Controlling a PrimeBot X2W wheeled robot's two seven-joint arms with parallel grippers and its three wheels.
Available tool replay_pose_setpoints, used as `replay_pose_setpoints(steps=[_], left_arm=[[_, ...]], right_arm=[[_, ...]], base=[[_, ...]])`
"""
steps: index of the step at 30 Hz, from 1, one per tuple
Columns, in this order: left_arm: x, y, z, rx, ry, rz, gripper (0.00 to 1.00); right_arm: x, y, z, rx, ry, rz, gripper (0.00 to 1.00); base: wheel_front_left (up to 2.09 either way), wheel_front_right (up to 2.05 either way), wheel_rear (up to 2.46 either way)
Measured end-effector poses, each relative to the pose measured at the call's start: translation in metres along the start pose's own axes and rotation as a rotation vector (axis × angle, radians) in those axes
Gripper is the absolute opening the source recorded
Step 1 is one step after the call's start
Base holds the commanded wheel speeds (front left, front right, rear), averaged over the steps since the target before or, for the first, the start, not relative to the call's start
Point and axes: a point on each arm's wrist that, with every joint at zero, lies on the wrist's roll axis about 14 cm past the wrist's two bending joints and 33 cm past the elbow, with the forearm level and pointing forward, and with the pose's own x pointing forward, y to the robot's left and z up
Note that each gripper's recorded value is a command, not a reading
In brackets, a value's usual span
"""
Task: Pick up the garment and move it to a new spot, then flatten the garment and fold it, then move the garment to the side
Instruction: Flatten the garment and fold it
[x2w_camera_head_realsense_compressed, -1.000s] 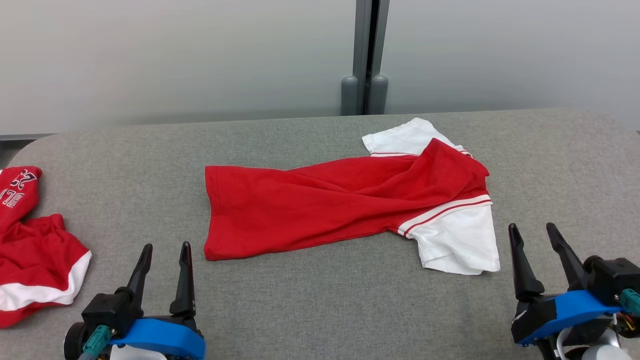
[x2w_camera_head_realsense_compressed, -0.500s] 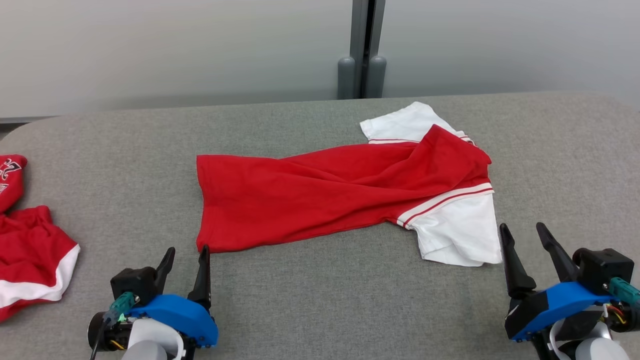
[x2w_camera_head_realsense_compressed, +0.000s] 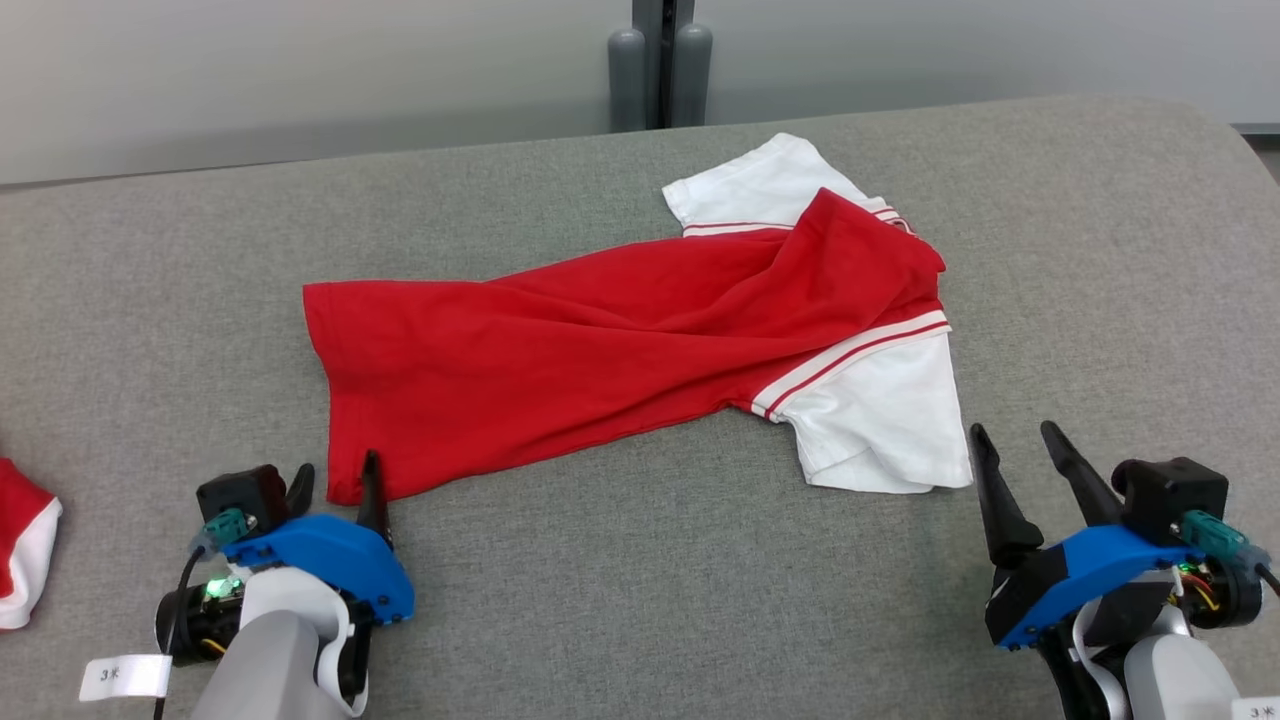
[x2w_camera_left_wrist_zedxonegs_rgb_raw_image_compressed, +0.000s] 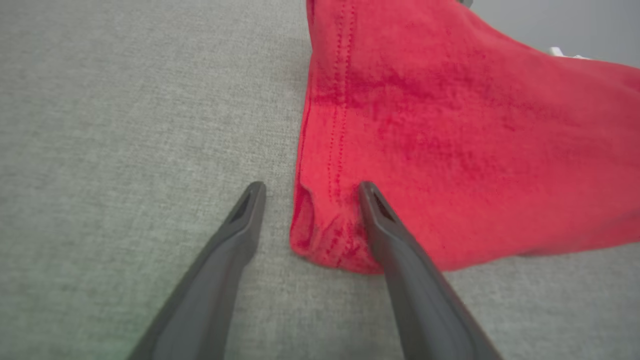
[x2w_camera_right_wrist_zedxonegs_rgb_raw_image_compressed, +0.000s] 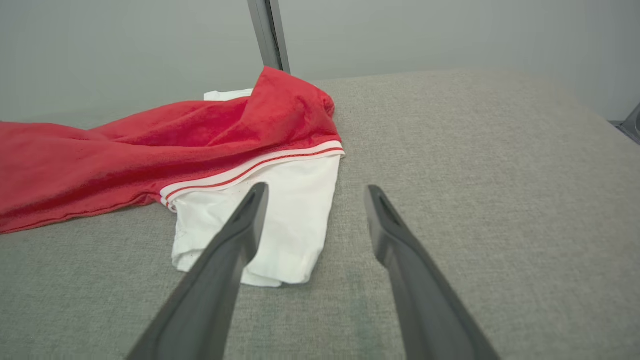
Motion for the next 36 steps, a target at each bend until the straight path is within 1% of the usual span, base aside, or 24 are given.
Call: replay_pose_setpoints(steps=[1,2,5,7,14,17,18,19,20,24,26,31,33,35,36], left_arm=[[0.004,0.0,-0.002,-0.014,0.013,0.012,0.18],[0.005,0.0,-0.003,-0.02,0.019,0.013,0.0],[0.007,0.0,-0.006,-0.03,0.031,0.013,0.0],[0.008,-0.004,-0.007,-0.039,0.032,0.004,0.0],[0.01,-0.007,-0.006,-0.033,0.018,-0.021,0.0],[0.01,-0.008,-0.006,-0.031,0.014,-0.025,0.0],[0.01,-0.008,-0.005,-0.032,0.011,-0.029,0.0],[0.01,-0.008,-0.005,-0.033,0.01,-0.03,0.0],[0.01,-0.009,-0.005,-0.032,0.008,-0.032,0.0],[0.01,-0.011,-0.003,-0.033,-0.007,-0.04,0.0],[0.01,-0.012,0.0,-0.037,-0.021,-0.046,0.0],[0.005,-0.02,0.016,-0.044,-0.092,-0.068,0.0],[0.001,-0.021,0.026,-0.066,-0.134,-0.075,0.0],[-0.004,-0.023,0.041,-0.123,-0.195,-0.083,0.0],[-0.007,-0.026,0.05,-0.133,-0.228,-0.095,0.0]], right_arm=[[0.002,-0.004,-0.011,0.005,0.047,-0.013,1.0],[0.003,-0.006,-0.017,0.008,0.075,-0.018,1.0],[0.008,-0.006,-0.031,0.018,0.135,-0.019,1.0],[0.014,-0.001,-0.034,0.028,0.15,-0.006,1.0],[0.024,0.007,-0.066,0.049,0.293,0.013,1.0],[0.028,0.011,-0.073,0.053,0.33,0.024,1.0],[0.03,0.013,-0.074,0.058,0.335,0.028,0.66],[0.032,0.014,-0.073,0.062,0.33,0.031,0.23],[0.033,0.015,-0.073,0.063,0.325,0.033,0.0],[0.035,0.015,-0.069,0.07,0.299,0.033,0.0],[0.036,0.016,-0.061,0.074,0.26,0.033,0.0],[0.039,0.012,-0.025,0.062,0.13,0.025,0.0],[0.038,0.013,-0.007,0.059,0.072,0.03,0.0],[0.034,0.013,0.009,0.061,0.018,0.035,0.0],[0.032,0.013,0.018,0.065,-0.01,0.035,0.0]], base=[[0.0,0.0,0.0],[0.0,0.0,0.0],[0.0,0.0,0.0],[0.0,0.0,0.0],[0.0,0.0,0.0],[0.0,0.0,0.0],[0.0,0.0,0.0],[0.0,0.0,0.0],[0.0,0.0,0.0],[0.0,0.0,0.0],[0.0,0.0,0.0],[0.0,0.0,0.0],[0.0,0.0,0.0],[0.0,0.0,0.0],[0.0,0.0,0.0]])
